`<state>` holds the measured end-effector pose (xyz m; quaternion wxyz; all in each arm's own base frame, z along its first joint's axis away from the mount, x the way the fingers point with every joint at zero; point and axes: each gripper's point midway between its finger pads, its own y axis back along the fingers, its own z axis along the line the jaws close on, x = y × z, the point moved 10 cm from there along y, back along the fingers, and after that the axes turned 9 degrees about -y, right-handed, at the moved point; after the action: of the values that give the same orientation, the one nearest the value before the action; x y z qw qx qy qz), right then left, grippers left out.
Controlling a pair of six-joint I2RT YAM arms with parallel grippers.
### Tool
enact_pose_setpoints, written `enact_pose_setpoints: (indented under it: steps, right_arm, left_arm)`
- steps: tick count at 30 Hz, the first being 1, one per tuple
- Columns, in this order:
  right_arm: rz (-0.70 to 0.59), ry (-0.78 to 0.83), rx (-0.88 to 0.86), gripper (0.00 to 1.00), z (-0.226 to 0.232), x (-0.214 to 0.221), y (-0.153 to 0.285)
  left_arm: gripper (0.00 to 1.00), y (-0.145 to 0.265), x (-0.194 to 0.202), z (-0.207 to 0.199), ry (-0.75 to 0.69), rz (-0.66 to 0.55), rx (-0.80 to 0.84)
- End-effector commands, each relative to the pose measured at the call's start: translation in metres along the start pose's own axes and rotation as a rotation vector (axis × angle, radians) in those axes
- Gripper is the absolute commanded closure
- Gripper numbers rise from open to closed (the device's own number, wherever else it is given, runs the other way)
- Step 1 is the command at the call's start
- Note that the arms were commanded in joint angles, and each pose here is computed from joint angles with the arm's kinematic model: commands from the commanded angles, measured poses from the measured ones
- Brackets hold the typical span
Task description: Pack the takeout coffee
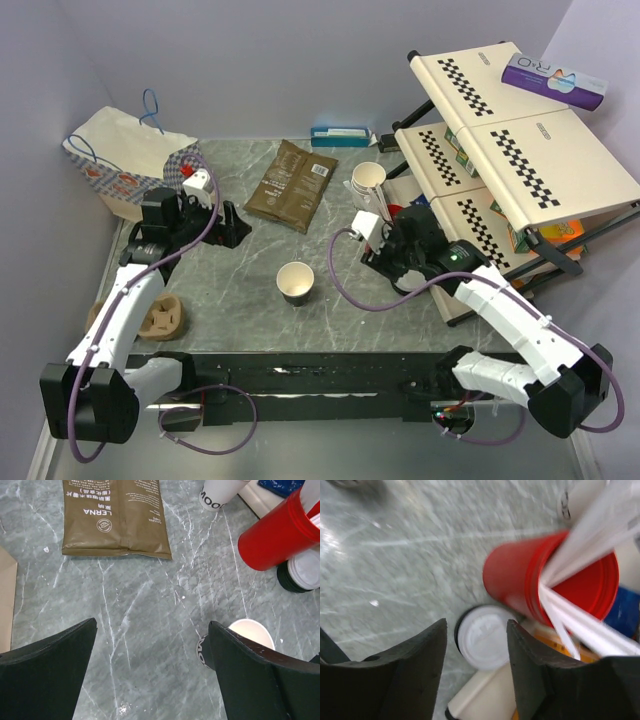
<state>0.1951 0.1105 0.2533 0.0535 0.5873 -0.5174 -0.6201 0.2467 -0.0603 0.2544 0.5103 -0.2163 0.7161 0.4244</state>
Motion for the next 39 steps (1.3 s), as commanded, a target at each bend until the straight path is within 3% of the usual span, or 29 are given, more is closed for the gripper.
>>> enact_pose_setpoints:
  steps: [1,5,8,13,22,39]
  right_arm:
    - [0.083,-0.008,0.072,0.45,-0.009,0.023,0.006]
    - [0.180,0.021,0.003,0.59,-0.006,0.038,0.000]
    - [0.174,0.074,-0.078,0.62,0.000,0.044,-0.006]
    - [0.243,0.121,-0.200,0.62,0.007,0.055,-0.013]
    - [0.387,0.098,-0.219,0.61,0.002,0.074,-0.032]
    - [0.427,0.047,-0.187,0.62,-0.008,0.086,-0.047]
  left_arm:
    - [0.01,-0.004,-0.025,0.001,0.018,-0.108,-0.007]
    - [0.01,-0.006,-0.026,0.000,0.032,-0.115,0.008]
    - [0.01,-0.005,-0.026,0.000,0.031,-0.126,0.004]
    - [0.01,0.000,-0.027,-0.001,0.011,-0.136,-0.009]
    - [0.01,0.004,-0.028,-0.003,0.009,-0.151,-0.011]
    - [0.01,0.002,-0.027,-0.003,0.015,-0.151,-0.005]
